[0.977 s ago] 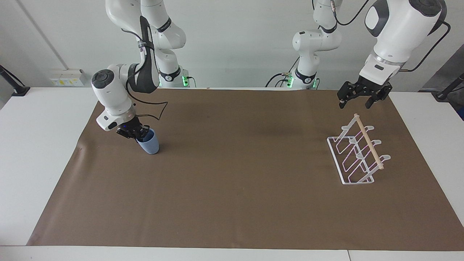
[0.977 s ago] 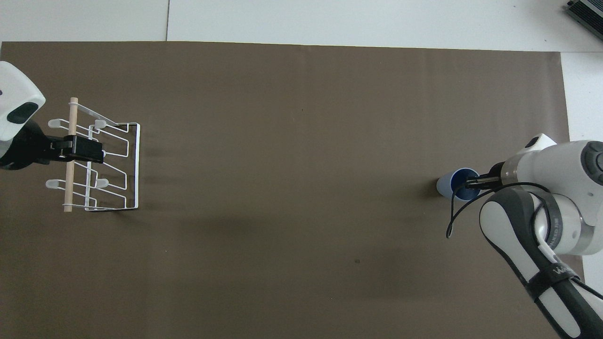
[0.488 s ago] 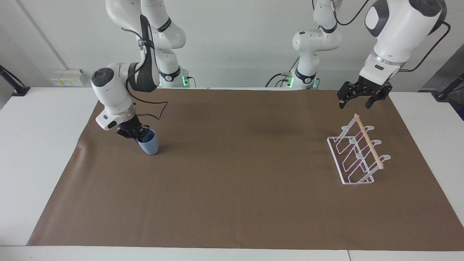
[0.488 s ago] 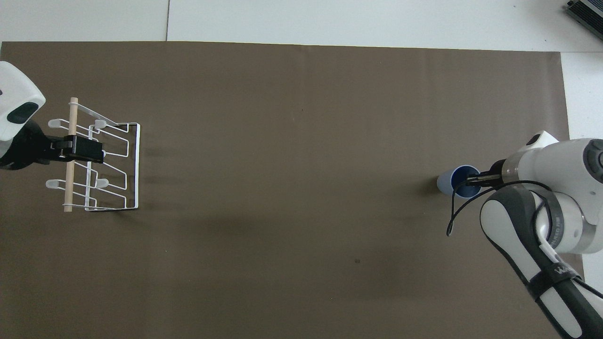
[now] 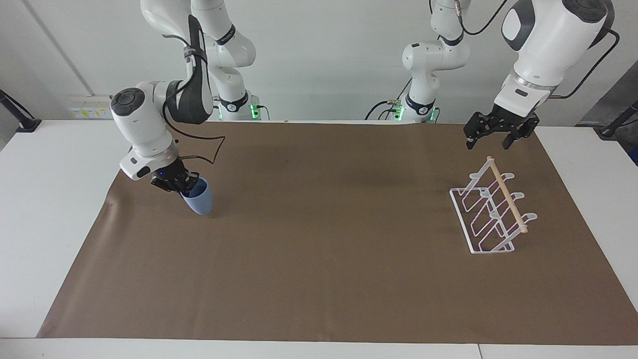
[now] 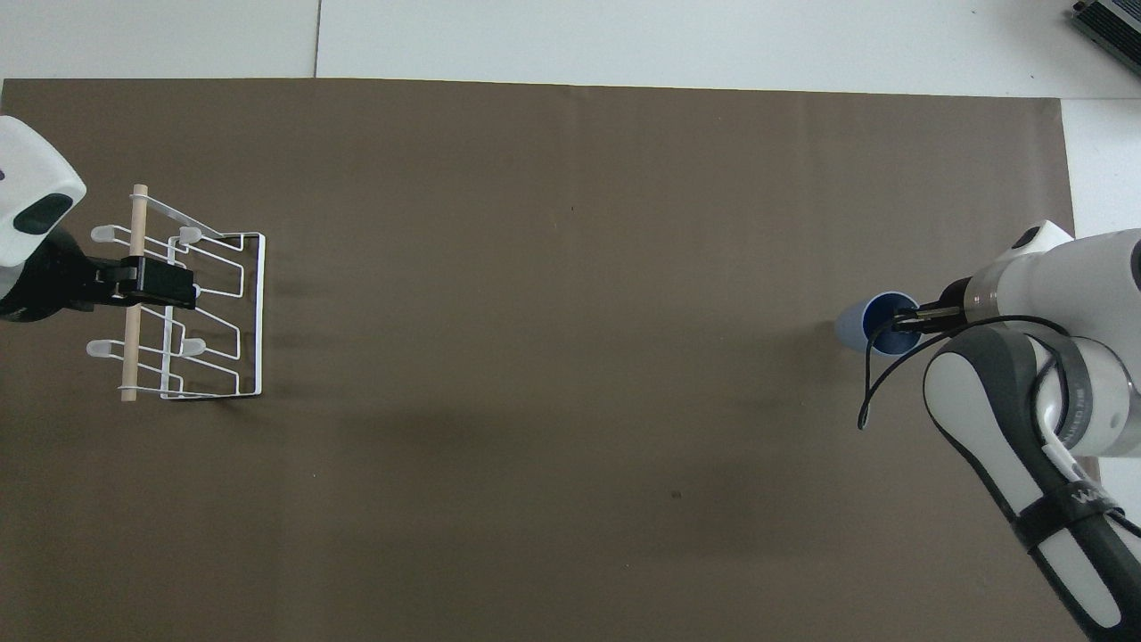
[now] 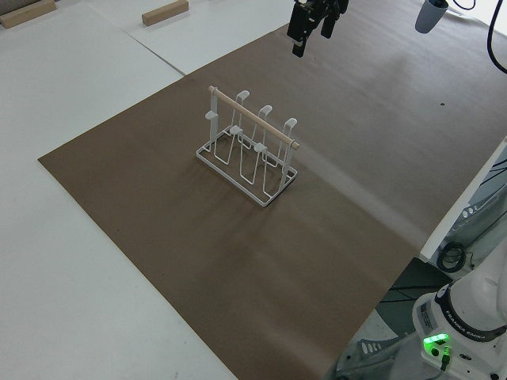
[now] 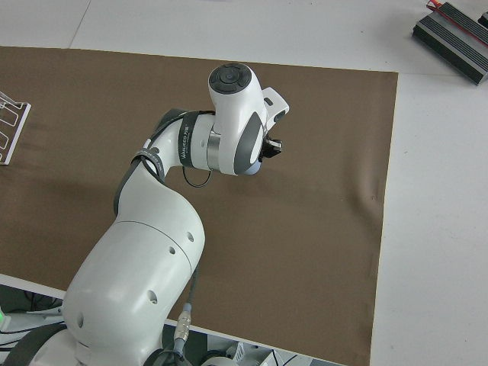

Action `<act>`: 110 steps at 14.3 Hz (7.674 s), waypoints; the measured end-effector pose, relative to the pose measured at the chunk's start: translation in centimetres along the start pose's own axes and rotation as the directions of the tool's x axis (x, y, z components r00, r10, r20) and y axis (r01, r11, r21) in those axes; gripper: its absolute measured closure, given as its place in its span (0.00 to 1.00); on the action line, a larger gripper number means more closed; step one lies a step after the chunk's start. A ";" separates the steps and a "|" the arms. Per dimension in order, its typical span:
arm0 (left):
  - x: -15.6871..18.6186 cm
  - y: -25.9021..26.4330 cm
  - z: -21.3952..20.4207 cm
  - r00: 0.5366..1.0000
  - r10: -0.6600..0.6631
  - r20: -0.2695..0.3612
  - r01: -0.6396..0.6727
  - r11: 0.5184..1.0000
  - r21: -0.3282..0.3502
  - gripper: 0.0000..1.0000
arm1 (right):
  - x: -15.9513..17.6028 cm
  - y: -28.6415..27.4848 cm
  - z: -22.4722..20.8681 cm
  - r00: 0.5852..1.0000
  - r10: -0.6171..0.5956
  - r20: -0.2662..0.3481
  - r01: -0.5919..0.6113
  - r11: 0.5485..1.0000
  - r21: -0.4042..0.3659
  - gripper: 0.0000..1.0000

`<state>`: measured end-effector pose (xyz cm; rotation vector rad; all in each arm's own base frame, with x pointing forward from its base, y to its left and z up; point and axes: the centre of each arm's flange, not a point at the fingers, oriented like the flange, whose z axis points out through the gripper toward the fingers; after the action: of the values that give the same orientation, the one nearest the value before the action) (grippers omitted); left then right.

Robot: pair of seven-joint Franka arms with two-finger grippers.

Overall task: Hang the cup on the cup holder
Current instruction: 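Reach the right gripper down to the blue cup rim and grasp it, then lift the blue cup with the right gripper and tip it sideways, then carry the cup toward the left gripper while the left gripper approaches, then grasp the cup with the left gripper while the right gripper releases, then move the cup to the rack top while the right gripper withdraws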

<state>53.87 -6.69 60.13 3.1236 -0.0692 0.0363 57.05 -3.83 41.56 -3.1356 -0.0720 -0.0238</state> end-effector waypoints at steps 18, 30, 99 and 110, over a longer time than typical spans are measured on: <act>-0.6 0.6 -0.6 0.999 -0.009 0.031 0.010 0.999 -0.048 0.00 | -0.1 -3.9 -14.4 0.997 -0.052 0.049 0.045 0.988 0.149 0.95; -0.2 4.1 -1.9 0.582 -0.648 0.492 0.813 0.462 -0.353 0.00 | -0.3 -15.3 -16.0 0.994 -0.107 0.015 0.076 0.792 0.605 0.95; 0.5 5.1 0.3 0.659 -0.602 -0.452 0.612 0.778 -0.144 0.26 | 1.1 -15.8 -13.2 0.714 -0.640 -0.285 0.624 0.766 -0.156 0.00; 7.4 -0.8 6.2 0.646 -0.408 -0.645 0.512 0.858 -0.030 0.26 | 0.4 -3.2 -13.3 0.932 -0.338 -0.130 0.330 0.940 -0.083 0.00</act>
<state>61.42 -6.35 54.11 2.9597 0.7775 1.1274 57.11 -0.65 54.92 -3.1255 -0.6143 -0.2552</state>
